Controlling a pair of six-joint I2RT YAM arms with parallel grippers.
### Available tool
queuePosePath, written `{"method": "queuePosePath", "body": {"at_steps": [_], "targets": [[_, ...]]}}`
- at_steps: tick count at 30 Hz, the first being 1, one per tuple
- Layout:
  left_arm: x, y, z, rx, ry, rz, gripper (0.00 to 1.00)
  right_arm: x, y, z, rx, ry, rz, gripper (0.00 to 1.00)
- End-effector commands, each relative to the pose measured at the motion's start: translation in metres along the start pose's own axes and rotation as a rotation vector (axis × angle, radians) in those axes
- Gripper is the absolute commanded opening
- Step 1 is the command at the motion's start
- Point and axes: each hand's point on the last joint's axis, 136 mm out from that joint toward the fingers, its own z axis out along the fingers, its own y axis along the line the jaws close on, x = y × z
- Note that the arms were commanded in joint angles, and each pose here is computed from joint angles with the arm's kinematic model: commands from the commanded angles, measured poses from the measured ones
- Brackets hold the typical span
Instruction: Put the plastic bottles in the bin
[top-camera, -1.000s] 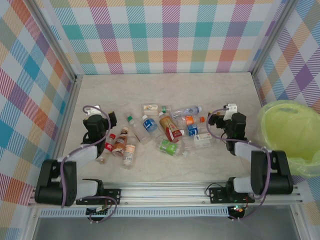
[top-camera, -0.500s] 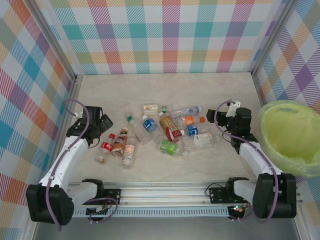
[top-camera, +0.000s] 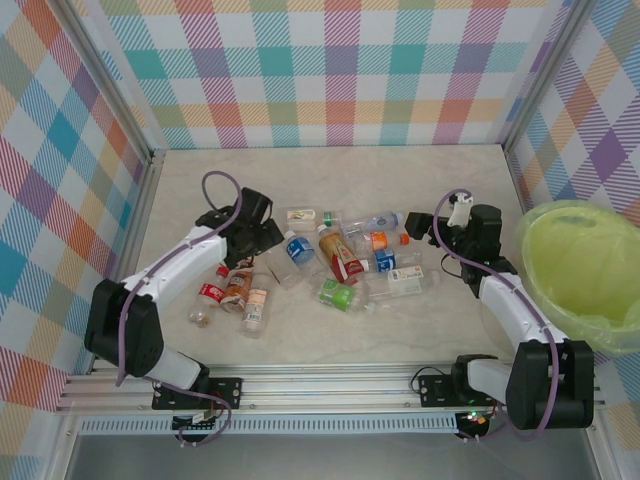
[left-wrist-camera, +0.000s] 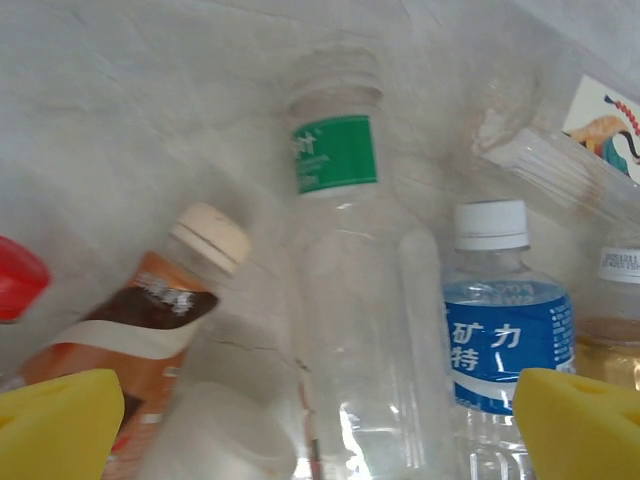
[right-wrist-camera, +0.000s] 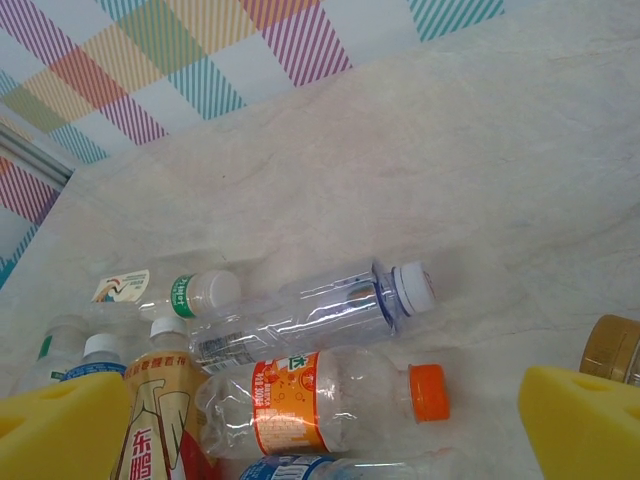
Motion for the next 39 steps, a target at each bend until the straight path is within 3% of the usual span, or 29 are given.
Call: {"method": "queuePosePath", "body": {"at_steps": [1, 6, 19, 24, 33, 39], "targets": [[-0.009, -0.013, 0.008, 0.013, -0.030, -0.076, 0.95, -0.011, 0.015, -0.006, -0.046, -0.020, 0.001, 1.00], [-0.016, -0.022, 0.030, -0.013, -0.039, -0.082, 0.83, -0.008, 0.022, -0.010, -0.074, -0.008, 0.000, 1.00], [0.005, -0.025, 0.076, -0.073, 0.065, -0.097, 0.82, 0.000, 0.035, -0.023, -0.113, -0.002, -0.055, 1.00], [0.009, -0.027, 0.087, -0.078, 0.086, -0.076, 0.76, 0.000, 0.037, -0.024, -0.121, -0.004, -0.065, 1.00], [-0.003, -0.039, 0.076, -0.016, 0.052, 0.000, 0.51, 0.000, 0.045, -0.026, -0.152, -0.007, -0.047, 1.00], [-0.029, -0.056, 0.036, 0.133, -0.092, 0.062, 0.44, -0.005, 0.056, -0.024, -0.206, -0.015, 0.021, 1.00]]}}
